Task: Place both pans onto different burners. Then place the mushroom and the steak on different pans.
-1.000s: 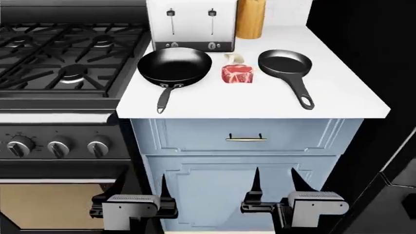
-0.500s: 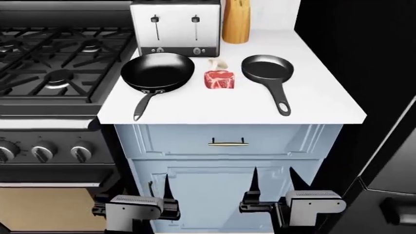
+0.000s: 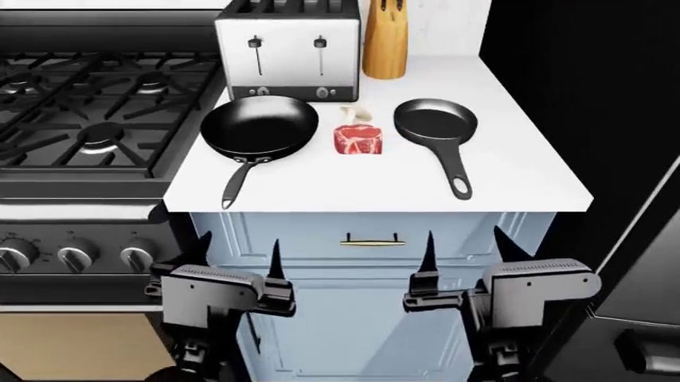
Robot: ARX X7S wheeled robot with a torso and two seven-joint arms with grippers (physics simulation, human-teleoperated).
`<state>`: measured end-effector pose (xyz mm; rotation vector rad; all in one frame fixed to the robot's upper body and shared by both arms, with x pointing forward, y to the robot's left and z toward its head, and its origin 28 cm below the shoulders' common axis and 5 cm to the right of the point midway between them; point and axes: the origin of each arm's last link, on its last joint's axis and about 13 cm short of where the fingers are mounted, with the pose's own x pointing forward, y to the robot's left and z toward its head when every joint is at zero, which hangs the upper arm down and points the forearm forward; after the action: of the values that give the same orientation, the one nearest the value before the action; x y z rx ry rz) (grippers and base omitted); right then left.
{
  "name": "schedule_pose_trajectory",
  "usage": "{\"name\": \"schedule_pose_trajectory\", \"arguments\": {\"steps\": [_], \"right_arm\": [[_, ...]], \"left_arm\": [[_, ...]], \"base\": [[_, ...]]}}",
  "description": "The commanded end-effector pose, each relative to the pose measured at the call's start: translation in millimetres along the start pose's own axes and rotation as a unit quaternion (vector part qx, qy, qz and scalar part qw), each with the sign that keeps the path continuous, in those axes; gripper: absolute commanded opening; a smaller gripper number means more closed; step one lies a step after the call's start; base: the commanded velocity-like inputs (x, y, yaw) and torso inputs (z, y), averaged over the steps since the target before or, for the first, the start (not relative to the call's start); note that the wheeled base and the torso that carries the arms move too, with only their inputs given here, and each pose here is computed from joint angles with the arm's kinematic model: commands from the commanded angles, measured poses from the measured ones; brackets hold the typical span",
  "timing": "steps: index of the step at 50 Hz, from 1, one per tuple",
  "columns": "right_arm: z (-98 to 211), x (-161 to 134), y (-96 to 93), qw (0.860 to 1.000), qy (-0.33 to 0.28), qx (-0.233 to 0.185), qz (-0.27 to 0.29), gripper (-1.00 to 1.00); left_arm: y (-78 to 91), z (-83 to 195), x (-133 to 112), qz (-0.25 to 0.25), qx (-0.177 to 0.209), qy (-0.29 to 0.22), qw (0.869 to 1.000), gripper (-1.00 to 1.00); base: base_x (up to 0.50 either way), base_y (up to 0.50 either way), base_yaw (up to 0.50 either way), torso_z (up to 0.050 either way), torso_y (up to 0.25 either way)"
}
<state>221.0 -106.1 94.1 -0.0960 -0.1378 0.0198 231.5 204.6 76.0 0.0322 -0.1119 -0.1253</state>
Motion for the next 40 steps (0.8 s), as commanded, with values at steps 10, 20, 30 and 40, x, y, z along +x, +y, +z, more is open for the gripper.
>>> {"name": "schedule_pose_trajectory", "arguments": {"steps": [10,20,30,40], "right_arm": [[96.7,1.5,-15.7,0.995,-0.008,0.004,0.102,1.0],[145.1,6.6,-29.5,0.995,0.056,-0.003,0.085,1.0],[188.7,-25.4,-21.5,0.983,0.078,-0.031,0.164,1.0],[190.8,-26.0,-23.6,0.985,0.057,0.005,0.165,1.0]], "left_arm": [[2.6,97.9,24.0,-0.074,-0.055,0.018,0.996,1.0],[15.6,149.6,15.9,-0.083,-0.04,0.083,0.992,1.0],[21.3,165.6,-4.5,-0.108,-0.056,0.068,0.99,1.0],[24.5,164.4,-6.7,-0.107,-0.059,0.068,0.99,1.0]], "base": [[0.0,0.0,0.0,0.028,0.0],[0.0,0.0,0.0,0.0,0.0],[0.0,0.0,0.0,0.0,0.0],[0.0,0.0,0.0,0.0,0.0]]}}
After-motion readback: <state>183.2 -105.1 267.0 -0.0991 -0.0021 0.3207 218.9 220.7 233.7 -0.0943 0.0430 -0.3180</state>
